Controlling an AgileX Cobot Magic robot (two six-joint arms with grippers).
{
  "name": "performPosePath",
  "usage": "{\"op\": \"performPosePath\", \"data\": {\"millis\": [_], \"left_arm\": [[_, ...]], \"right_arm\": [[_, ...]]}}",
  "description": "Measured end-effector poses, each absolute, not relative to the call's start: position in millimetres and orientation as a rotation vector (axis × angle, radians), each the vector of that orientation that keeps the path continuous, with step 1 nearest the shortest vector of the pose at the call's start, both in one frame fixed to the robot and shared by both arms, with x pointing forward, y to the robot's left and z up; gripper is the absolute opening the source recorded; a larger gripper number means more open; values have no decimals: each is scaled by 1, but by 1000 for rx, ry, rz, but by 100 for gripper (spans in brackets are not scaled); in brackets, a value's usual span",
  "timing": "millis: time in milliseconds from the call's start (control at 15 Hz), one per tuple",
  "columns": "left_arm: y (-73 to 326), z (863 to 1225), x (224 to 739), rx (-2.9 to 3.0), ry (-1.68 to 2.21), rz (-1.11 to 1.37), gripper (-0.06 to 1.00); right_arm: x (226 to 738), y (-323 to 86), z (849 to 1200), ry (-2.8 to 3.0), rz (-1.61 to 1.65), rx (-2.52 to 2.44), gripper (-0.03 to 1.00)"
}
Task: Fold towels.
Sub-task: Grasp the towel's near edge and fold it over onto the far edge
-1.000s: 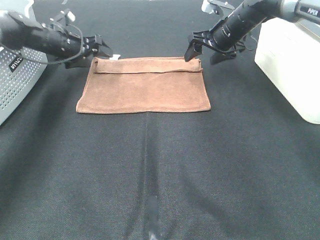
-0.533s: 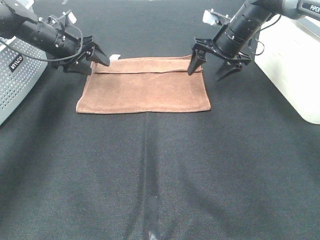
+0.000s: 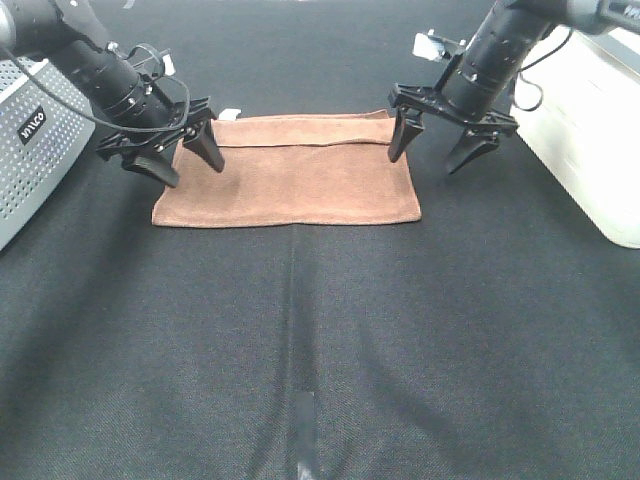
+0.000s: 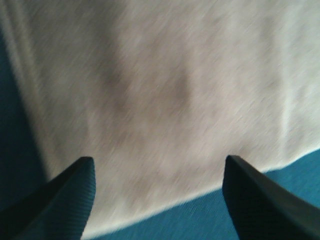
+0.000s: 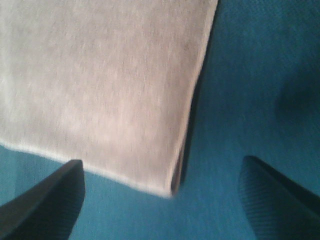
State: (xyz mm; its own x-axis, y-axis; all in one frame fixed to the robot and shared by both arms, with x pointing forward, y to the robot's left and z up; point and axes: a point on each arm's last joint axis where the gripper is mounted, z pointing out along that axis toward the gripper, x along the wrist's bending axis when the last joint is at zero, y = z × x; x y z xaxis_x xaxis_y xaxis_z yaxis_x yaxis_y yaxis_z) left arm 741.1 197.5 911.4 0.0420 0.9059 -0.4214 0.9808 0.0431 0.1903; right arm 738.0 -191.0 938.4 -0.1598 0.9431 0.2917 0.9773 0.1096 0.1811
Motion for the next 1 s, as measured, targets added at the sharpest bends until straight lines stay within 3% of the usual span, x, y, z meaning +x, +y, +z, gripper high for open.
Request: {"op": "performPosePath", "data": {"millis": [400,1000], "left_arm": [[231,919,694,1712,2039,-85,68],[235,889,696,1601,2104,-92,68]], "right_arm": [[711,-196,946,-2234,-502,-2006,78],[716,-191,929,-2214,-586,-1979,78]]}}
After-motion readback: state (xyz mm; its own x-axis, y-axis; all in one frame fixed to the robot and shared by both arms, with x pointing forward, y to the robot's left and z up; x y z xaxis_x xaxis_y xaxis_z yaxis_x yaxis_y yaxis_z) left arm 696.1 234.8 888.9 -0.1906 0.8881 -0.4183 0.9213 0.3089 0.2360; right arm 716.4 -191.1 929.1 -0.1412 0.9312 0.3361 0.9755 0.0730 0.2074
